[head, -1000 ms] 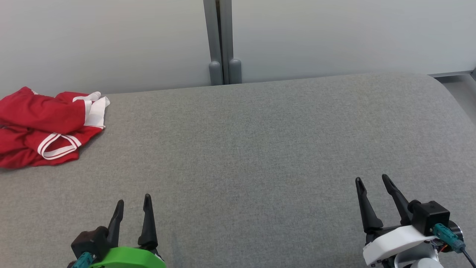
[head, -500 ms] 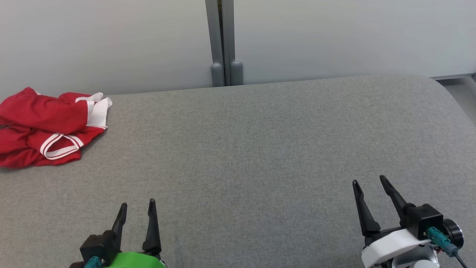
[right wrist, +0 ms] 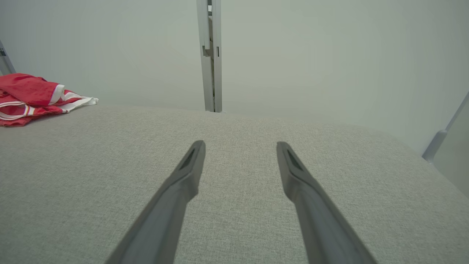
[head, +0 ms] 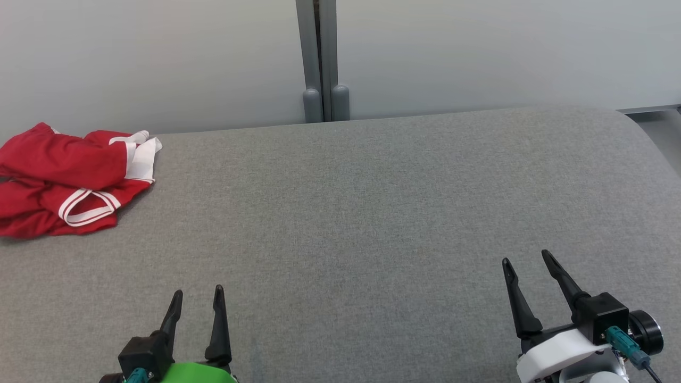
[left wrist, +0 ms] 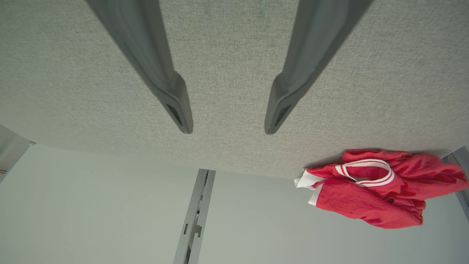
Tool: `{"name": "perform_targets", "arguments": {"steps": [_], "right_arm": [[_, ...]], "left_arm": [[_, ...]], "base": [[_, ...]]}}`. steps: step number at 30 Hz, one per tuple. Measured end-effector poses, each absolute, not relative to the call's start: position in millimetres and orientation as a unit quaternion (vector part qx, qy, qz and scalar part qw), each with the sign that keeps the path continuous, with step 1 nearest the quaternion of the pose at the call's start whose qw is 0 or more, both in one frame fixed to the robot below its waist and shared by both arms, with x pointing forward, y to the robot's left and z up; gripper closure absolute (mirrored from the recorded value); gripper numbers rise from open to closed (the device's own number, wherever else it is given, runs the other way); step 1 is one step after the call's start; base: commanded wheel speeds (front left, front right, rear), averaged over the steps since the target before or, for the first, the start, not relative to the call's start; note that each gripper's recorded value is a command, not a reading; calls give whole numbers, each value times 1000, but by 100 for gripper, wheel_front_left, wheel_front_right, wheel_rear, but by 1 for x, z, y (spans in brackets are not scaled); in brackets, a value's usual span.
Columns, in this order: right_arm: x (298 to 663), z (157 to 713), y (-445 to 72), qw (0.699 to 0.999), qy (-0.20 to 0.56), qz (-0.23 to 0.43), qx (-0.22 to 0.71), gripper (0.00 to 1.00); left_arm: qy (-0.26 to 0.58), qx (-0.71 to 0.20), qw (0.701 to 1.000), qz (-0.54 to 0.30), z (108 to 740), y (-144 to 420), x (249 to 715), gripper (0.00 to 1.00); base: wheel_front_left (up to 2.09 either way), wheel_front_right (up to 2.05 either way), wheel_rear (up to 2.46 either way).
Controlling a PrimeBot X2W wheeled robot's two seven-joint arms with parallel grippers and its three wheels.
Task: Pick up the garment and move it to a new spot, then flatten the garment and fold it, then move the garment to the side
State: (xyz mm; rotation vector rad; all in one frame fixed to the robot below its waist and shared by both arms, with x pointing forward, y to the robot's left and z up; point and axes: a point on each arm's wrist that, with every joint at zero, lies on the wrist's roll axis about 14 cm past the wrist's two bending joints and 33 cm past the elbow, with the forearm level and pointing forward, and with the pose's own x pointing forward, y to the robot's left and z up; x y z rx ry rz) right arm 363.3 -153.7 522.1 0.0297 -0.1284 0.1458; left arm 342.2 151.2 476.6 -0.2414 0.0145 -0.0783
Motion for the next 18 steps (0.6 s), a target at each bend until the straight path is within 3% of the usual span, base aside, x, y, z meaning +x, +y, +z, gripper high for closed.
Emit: {"name": "perform_targets", "arguments": {"steps": [18], "right_arm": [[378,520,-133,993,-60,104,16,0]], "left_arm": [[-3,-121,993,3,480,177,331,0]], "base": [[0,0,0]]}}
